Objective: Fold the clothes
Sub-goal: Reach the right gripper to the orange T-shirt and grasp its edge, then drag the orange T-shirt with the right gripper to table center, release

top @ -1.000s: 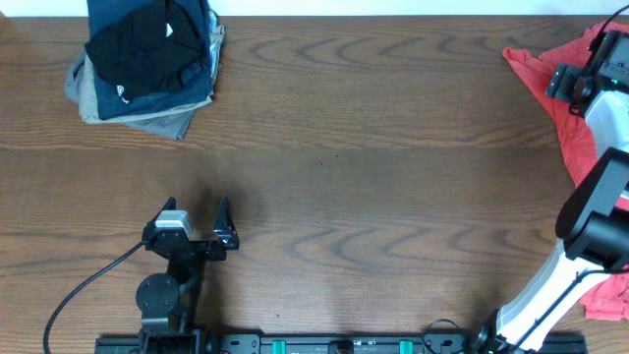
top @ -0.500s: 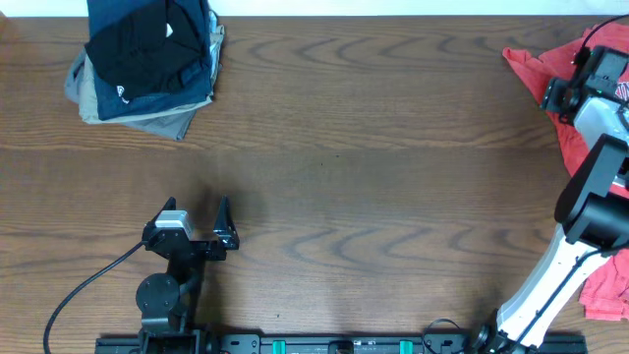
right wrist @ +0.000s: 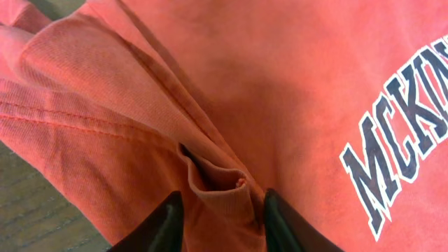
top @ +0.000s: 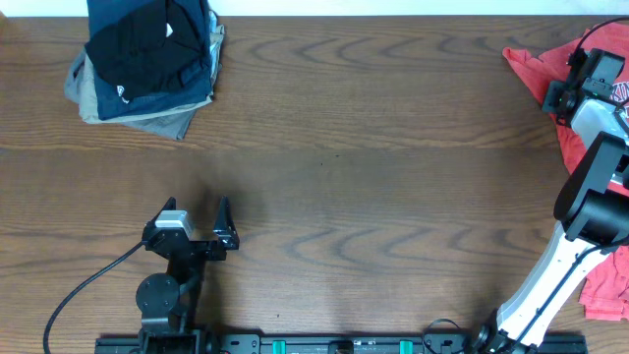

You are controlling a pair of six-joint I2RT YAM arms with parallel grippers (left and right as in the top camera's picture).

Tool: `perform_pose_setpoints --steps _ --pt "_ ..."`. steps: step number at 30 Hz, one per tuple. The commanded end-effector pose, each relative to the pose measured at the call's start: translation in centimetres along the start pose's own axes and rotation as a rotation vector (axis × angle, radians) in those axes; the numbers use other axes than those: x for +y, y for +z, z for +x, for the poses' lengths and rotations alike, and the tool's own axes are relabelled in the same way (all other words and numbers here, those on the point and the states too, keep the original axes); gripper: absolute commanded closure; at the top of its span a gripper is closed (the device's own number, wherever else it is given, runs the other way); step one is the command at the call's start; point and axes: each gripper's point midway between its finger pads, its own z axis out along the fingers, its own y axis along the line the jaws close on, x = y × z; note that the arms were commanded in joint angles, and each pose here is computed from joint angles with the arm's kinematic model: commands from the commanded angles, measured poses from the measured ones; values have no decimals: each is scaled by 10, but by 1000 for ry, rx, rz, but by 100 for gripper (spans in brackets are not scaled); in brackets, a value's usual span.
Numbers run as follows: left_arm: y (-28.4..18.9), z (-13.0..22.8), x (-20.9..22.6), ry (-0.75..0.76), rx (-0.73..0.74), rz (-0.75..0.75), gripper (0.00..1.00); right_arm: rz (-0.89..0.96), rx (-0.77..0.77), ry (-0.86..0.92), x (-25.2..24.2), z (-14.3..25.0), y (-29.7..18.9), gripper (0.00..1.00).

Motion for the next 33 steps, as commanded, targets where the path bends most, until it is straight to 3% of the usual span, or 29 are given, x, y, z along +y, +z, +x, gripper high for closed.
perform_pose_setpoints --steps 1,11,25,33 --pt "1 15 1 12 44 3 2 -1 -20 4 -2 -8 -1 69" --pt "1 15 1 12 44 2 2 -1 -20 4 -1 -8 -1 99" --pt "1 15 1 12 44 3 2 -36 -85 21 22 -45 -42 99" --pt "1 15 1 12 44 3 2 -279 -61 -84 122 -45 -77 99"
